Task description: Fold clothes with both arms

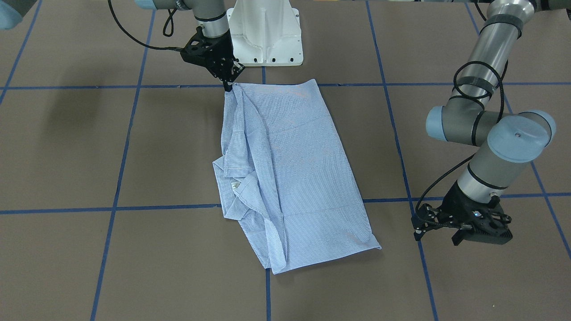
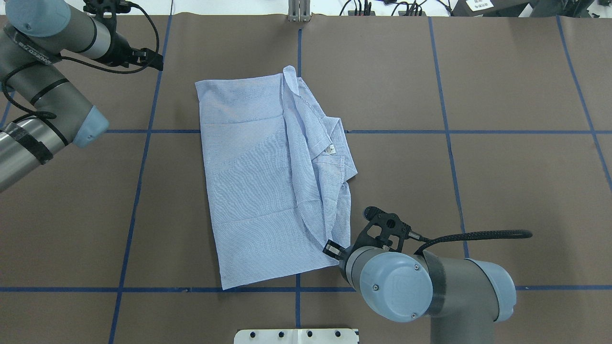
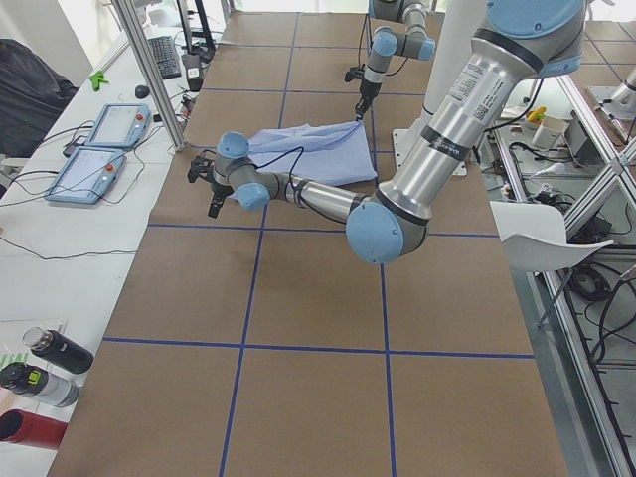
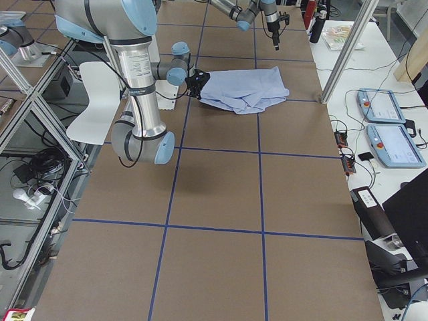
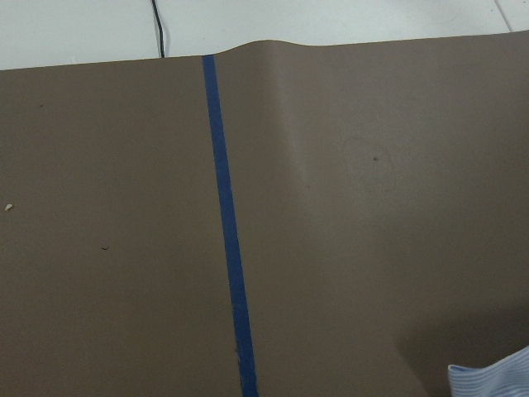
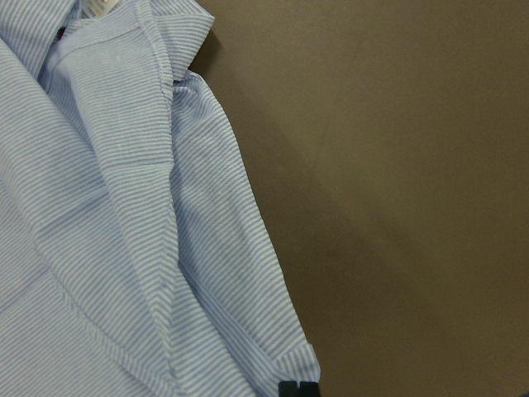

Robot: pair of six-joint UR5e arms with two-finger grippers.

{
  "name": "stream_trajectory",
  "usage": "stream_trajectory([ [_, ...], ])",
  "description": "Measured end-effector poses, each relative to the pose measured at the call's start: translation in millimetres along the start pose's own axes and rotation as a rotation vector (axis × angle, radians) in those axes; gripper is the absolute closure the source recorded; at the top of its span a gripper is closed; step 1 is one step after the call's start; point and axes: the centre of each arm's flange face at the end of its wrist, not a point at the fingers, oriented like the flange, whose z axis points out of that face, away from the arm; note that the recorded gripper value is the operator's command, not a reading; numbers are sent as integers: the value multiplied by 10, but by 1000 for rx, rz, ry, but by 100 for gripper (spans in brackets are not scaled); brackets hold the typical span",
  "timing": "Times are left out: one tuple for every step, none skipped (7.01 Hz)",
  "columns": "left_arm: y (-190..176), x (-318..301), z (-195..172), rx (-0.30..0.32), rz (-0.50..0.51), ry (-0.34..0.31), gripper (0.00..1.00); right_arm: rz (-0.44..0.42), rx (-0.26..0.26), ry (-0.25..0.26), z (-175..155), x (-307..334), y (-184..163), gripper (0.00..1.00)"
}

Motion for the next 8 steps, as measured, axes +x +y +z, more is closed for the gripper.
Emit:
stream_trajectory([
  [17,10,-4,0,1,2,0,-29,13,19,-14,-21,-34,0],
  [23,24,-18,-1,2,6,0,-106,27,45,-82,-147,-176,0],
  [30,34,-24,-5,3,11,0,-215,40,63,-140,-364,-431,0],
  [44,28,-28,-8,3,13,0,-339,46,78,-122,-643,-663,0],
  [68,20,-31,-13,3,17,0,-480,54,94,-54,-936,-810,0],
  [91,20,-32,-23,3,25,0,-624,55,117,34,-1131,-884,0],
  [119,18,-30,-36,3,37,0,-767,49,144,135,-1215,-916,0],
  [138,14,-28,-45,3,44,0,-890,37,176,251,-1242,-928,0],
])
